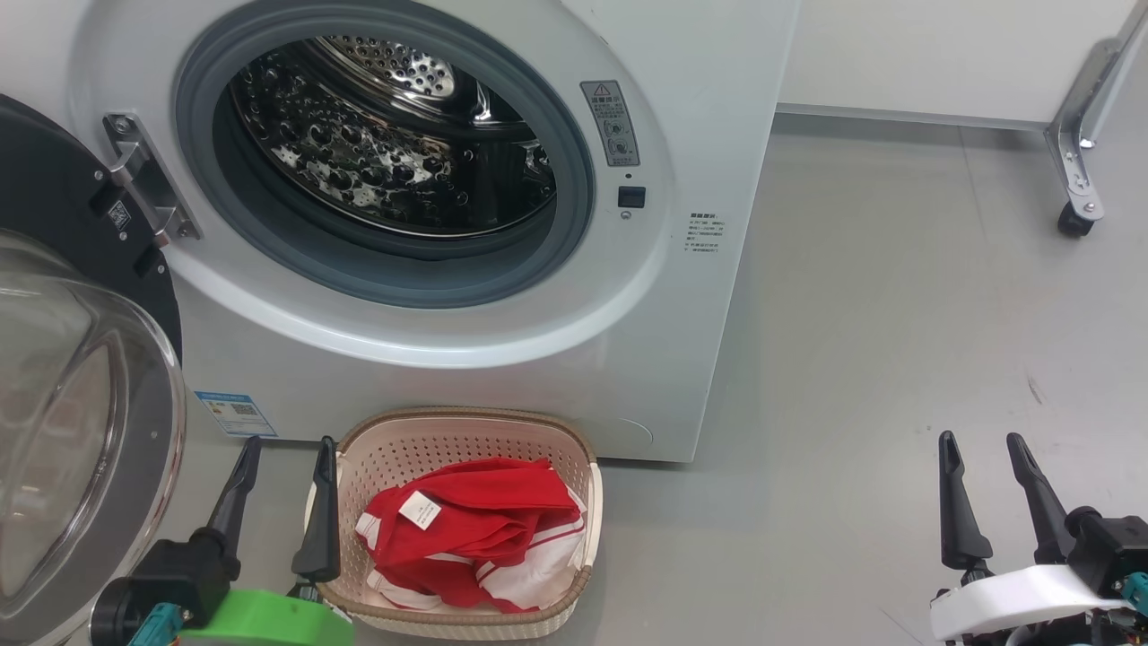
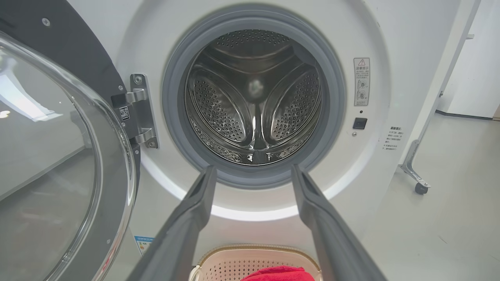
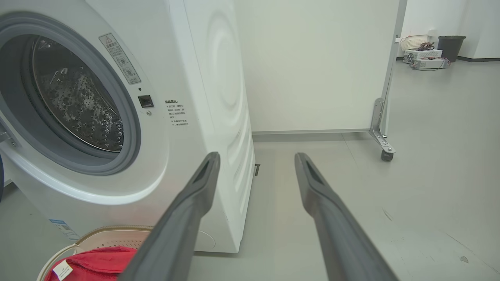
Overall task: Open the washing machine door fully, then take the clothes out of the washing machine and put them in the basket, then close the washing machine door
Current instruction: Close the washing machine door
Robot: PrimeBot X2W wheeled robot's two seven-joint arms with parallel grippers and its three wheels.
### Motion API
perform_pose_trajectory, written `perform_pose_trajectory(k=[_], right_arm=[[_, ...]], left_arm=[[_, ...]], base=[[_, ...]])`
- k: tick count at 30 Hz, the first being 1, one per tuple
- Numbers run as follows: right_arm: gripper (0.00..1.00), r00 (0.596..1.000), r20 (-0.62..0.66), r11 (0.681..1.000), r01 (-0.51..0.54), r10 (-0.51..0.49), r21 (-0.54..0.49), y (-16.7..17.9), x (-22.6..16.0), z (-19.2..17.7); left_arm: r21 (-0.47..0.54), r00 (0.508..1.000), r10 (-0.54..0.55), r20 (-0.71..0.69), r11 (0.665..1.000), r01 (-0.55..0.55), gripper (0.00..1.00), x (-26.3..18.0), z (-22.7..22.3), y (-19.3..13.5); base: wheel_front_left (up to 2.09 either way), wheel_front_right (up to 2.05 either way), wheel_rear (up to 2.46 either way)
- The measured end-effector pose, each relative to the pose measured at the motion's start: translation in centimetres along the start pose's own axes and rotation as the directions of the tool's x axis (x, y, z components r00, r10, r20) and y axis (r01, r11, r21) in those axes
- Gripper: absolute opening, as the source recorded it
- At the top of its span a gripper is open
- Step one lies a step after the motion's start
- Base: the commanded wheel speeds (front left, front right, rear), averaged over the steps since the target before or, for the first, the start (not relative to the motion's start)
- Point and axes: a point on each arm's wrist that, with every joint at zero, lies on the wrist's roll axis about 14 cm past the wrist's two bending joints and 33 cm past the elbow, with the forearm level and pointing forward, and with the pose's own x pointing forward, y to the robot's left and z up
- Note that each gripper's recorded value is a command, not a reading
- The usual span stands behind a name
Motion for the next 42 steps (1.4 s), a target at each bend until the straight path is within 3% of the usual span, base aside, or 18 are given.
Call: perform_pose_trajectory(k=[22, 42], right_arm=[[1.0, 1.0, -0.005, 1.0, -0.013, 0.013, -0.004, 0.37, 0.17, -0.15], [1.0, 1.0, -0.013, 1.0, -0.025, 0.025, -0.005, 0.68, 0.42, -0.39]], left_arm=[[-0.009, 1.0, 0.006, 0.0, 1.0, -0.006, 1.0, -0.17, -0.02, -0.04], [-0.003, 1.0, 0.025, 0.01, 1.0, -0.025, 1.0, -0.29, 0.32, 0.26]], base=[[-0.2, 0.2, 0.0], [-1.01, 1.01, 0.0]])
